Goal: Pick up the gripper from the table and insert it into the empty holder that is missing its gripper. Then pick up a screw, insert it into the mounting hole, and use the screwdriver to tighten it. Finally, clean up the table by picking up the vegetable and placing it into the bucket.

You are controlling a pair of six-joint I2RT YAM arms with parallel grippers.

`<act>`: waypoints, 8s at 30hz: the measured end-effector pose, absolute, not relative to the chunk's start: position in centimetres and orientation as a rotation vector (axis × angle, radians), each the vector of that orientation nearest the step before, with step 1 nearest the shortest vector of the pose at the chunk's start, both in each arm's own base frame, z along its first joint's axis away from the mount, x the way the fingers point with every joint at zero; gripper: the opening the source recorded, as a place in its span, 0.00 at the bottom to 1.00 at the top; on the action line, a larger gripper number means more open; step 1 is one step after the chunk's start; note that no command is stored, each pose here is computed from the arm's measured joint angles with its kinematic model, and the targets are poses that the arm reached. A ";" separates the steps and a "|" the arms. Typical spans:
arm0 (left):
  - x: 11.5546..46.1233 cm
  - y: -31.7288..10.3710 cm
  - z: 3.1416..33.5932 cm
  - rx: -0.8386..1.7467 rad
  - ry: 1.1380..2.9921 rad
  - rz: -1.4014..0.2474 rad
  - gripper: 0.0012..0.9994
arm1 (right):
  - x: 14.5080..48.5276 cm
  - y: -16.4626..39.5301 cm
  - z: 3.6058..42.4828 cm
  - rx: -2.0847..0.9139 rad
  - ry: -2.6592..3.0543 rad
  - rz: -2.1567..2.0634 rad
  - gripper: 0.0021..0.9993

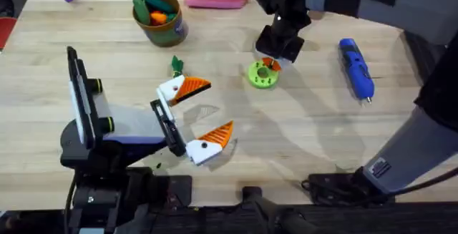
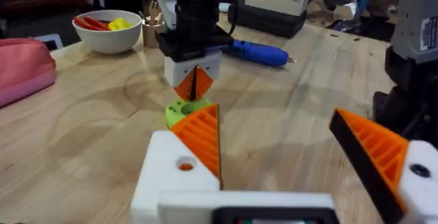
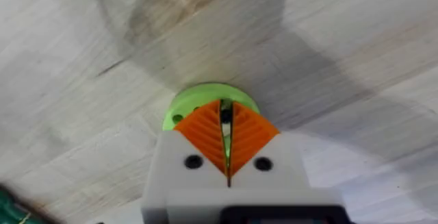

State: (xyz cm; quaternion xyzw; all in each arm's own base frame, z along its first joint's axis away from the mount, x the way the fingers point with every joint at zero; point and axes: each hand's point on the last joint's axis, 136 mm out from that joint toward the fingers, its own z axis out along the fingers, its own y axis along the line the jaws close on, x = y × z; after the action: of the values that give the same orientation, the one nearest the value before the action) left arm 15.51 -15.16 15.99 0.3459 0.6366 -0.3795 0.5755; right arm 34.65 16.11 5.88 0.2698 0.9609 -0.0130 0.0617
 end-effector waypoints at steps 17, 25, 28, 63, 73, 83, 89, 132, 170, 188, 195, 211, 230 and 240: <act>15.5 -15.2 16.0 0.810 1.491 -0.889 0.99 | 34.4 15.9 5.9 0.828 2.911 -0.055 0.00; 15.5 -15.2 16.0 0.810 1.491 -0.889 0.99 | 33.0 15.8 10.7 0.747 2.928 -0.049 0.00; 15.5 -15.2 16.0 0.810 1.491 -0.889 0.99 | 33.2 16.4 15.1 0.649 2.882 0.038 0.00; 15.5 -15.2 16.0 0.810 1.491 -0.889 0.99 | 32.4 17.0 22.5 0.431 2.820 0.137 0.00; 15.5 -15.2 16.0 0.810 1.491 -0.889 0.99 | 32.4 17.0 22.5 0.414 2.822 0.135 0.00; 15.5 -15.2 16.0 0.810 1.491 -0.889 0.99 | 33.3 17.5 22.8 0.168 2.805 0.131 0.00; 15.5 -15.2 16.0 0.810 1.491 -0.889 0.99 | 33.5 17.7 22.9 0.056 2.797 0.121 0.00; 15.5 -15.2 16.0 0.810 1.491 -0.889 0.99 | 22.7 32.4 26.5 -1.131 2.380 0.248 0.00; 15.5 -15.2 16.0 0.810 1.491 -0.889 0.99 | 19.1 36.2 25.5 -1.448 2.264 0.433 0.89; 15.5 -15.2 16.0 0.810 1.491 -0.889 0.99 | 22.6 28.7 29.6 -1.048 2.333 0.407 0.90; 15.5 -15.2 16.0 0.810 1.491 -0.889 0.99 | 23.1 22.0 27.5 -0.798 2.437 0.300 0.90; 15.5 -15.2 16.0 0.810 1.491 -0.889 0.99 | 27.6 11.9 22.4 0.219 2.734 0.203 0.90; 15.5 -15.2 16.0 0.810 1.491 -0.889 0.99 | 32.7 13.8 17.0 0.603 2.949 0.084 0.89; 15.5 -15.2 16.0 0.810 1.491 -0.889 0.99 | 33.2 15.0 13.9 0.678 2.965 0.154 0.89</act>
State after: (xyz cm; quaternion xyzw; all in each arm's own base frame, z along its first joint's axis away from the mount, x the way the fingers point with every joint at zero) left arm 15.51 -15.16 15.99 0.3459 0.6366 -0.3795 0.5755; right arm 33.17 14.97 13.90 0.2225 0.9724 0.0504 0.0483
